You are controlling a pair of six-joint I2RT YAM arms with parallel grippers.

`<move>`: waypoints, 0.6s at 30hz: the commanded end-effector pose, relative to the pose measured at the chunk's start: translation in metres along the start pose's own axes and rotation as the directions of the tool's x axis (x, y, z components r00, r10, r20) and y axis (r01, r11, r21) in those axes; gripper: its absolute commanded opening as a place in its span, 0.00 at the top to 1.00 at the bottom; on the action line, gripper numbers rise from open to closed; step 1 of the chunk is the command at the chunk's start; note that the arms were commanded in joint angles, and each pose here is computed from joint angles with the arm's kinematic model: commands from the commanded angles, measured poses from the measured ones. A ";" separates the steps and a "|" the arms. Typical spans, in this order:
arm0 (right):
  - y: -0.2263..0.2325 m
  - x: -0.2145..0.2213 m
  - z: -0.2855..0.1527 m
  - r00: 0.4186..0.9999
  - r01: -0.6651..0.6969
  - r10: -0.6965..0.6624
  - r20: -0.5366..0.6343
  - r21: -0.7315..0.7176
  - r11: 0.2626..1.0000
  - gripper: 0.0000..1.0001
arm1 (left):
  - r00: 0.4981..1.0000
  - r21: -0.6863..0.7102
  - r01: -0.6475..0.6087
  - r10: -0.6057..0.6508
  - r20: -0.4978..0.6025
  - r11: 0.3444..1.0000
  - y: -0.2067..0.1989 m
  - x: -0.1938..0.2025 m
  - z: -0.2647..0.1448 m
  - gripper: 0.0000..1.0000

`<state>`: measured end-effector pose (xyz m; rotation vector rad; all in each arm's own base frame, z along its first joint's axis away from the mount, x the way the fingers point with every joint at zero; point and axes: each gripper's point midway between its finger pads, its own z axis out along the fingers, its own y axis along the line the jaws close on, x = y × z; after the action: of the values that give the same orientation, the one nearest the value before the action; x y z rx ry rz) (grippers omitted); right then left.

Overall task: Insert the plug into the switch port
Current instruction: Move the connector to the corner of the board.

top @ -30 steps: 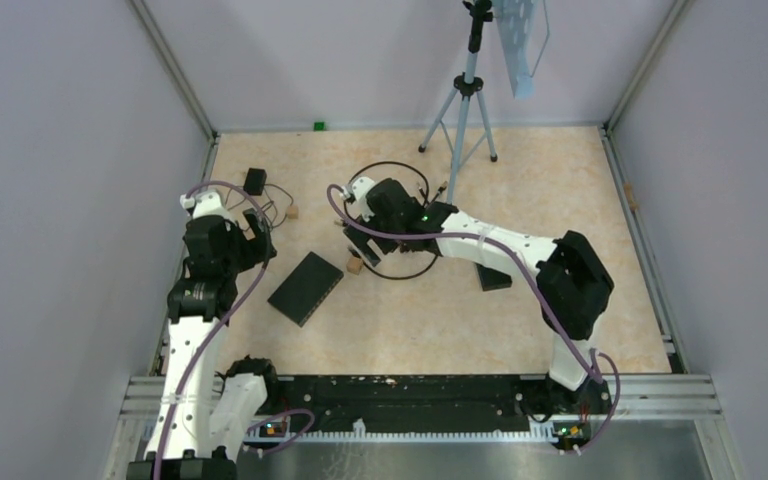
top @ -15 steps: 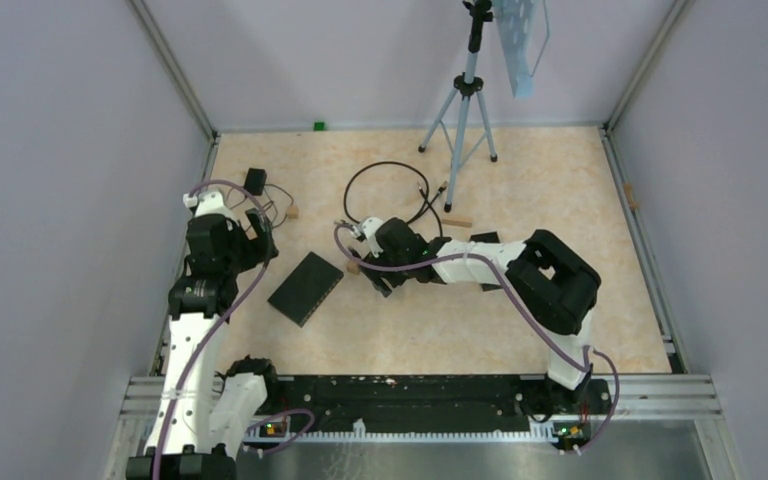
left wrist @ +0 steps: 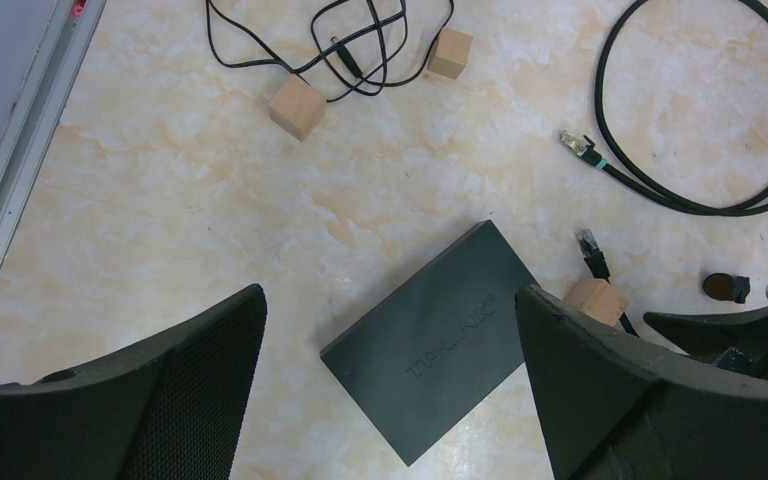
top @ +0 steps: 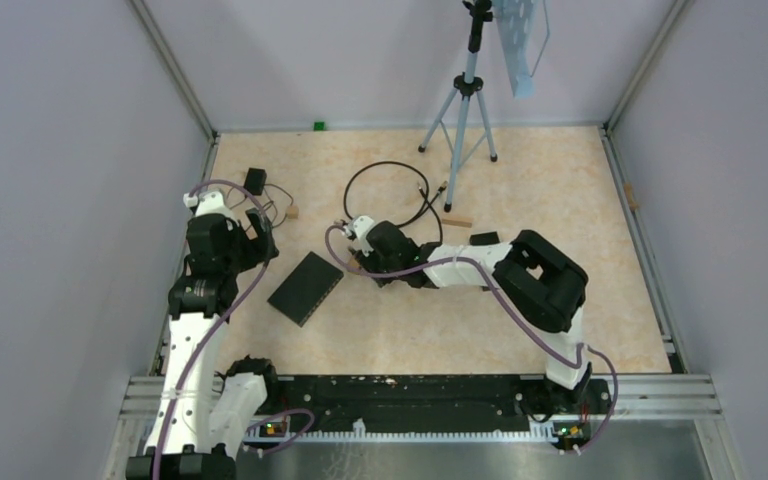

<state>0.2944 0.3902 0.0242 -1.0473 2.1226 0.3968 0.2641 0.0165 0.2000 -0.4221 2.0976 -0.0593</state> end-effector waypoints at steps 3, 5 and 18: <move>-0.010 0.033 0.007 0.995 -0.042 0.048 -0.086 0.063 0.997 0.91 | 0.999 0.009 0.010 -0.010 0.046 1.000 -0.002 -0.012 -0.001 0.01; -0.021 0.032 0.003 0.992 -0.090 0.096 -0.087 0.067 0.994 1.00 | 0.999 0.009 0.009 -0.009 0.046 1.000 -0.002 -0.012 -0.002 0.01; -0.017 -0.013 -0.075 0.995 -0.088 0.091 0.034 -0.081 0.993 1.00 | 0.998 0.229 -0.044 0.035 0.042 0.972 -0.039 -0.009 -0.008 0.01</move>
<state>0.2954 0.3500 0.0475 -0.9729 2.2073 0.4692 0.2675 -0.0040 0.2045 -0.3349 2.0977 -0.1819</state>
